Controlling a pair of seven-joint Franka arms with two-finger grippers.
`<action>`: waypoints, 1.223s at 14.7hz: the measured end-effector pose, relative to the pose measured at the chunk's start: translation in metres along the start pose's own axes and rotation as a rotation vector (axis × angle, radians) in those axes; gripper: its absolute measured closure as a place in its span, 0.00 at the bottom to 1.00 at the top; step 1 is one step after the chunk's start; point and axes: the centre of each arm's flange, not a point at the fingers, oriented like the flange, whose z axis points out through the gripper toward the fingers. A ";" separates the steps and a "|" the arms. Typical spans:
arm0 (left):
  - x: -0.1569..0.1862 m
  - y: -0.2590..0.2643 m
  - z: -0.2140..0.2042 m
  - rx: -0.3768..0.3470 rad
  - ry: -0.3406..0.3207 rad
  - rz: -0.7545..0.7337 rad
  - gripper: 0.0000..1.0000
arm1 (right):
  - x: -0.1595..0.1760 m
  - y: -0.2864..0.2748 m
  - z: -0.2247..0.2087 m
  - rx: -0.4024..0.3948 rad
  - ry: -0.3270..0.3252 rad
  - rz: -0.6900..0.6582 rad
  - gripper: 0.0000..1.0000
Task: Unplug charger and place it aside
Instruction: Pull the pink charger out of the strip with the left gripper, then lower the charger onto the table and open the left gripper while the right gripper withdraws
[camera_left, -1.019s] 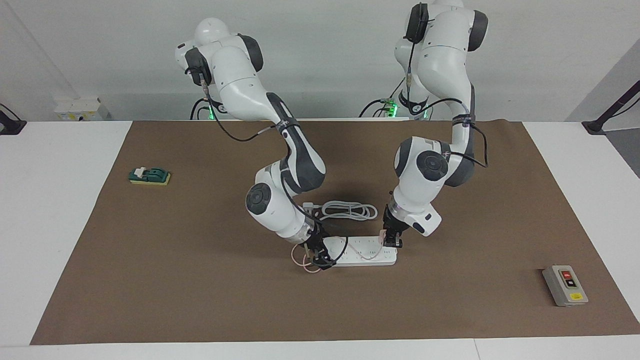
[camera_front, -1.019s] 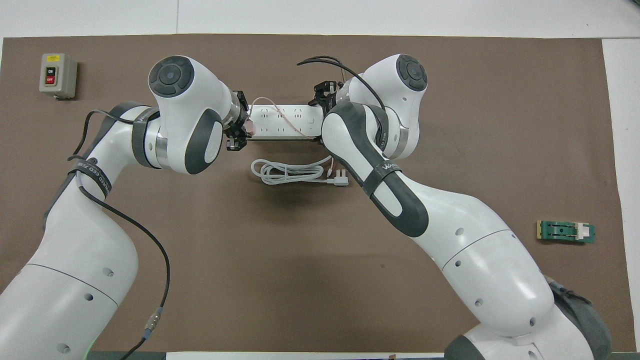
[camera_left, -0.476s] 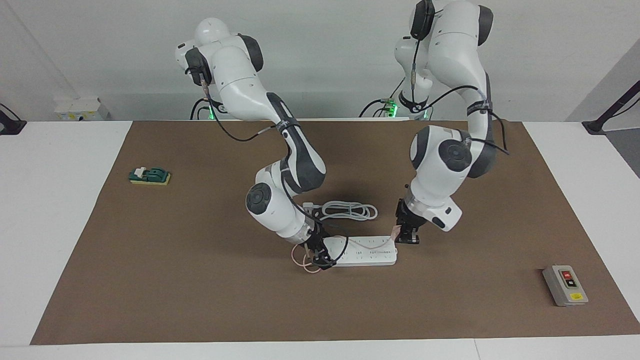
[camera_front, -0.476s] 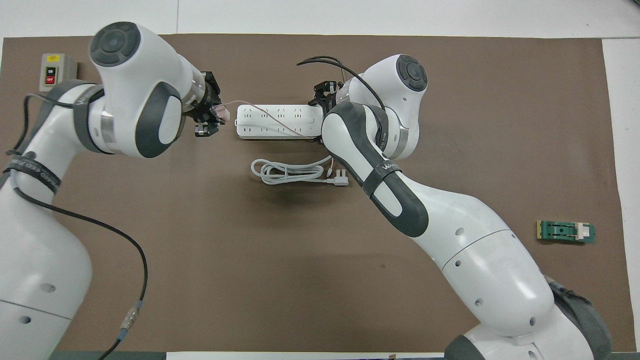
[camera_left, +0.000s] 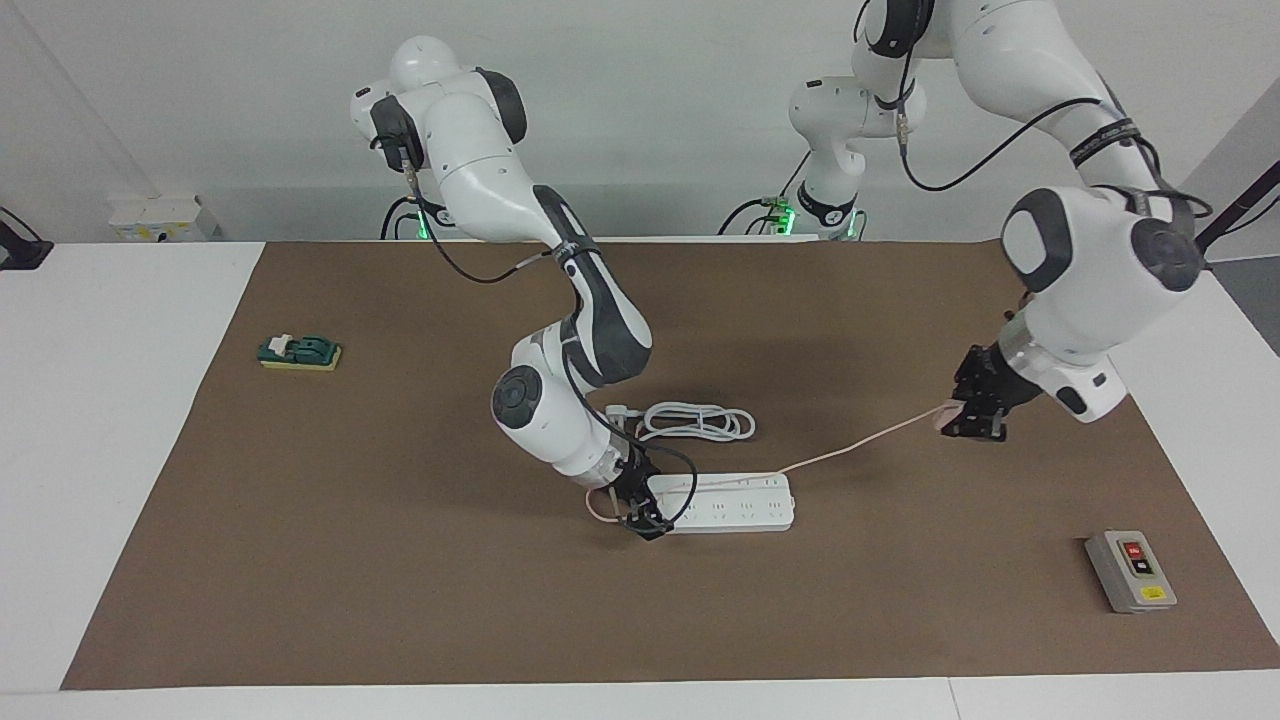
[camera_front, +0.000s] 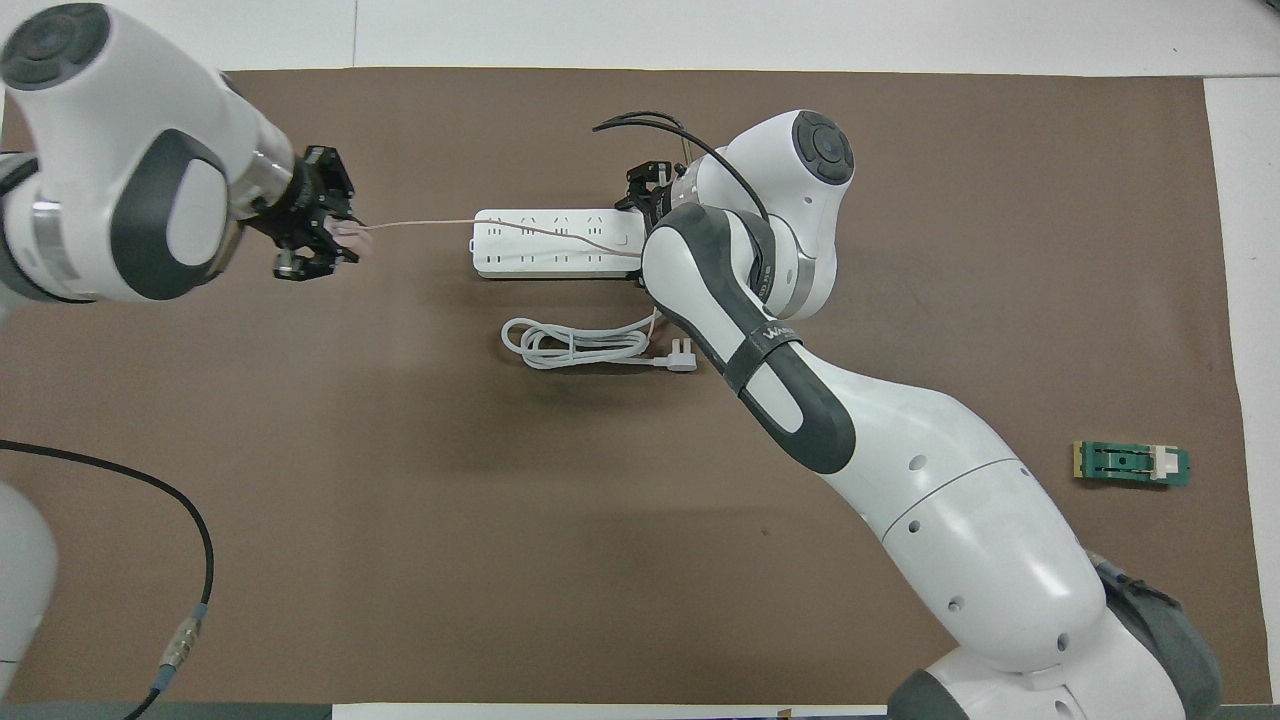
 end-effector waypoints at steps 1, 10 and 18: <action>0.019 -0.010 -0.004 0.003 -0.004 0.030 0.69 | 0.000 0.000 0.000 0.000 0.001 -0.001 0.04; 0.093 -0.061 0.012 0.041 -0.050 0.350 0.69 | -0.005 -0.003 -0.116 -0.088 -0.046 -0.016 0.00; 0.063 -0.093 0.081 0.026 -0.028 0.576 0.69 | -0.008 0.029 -0.269 -0.192 0.041 -0.164 0.00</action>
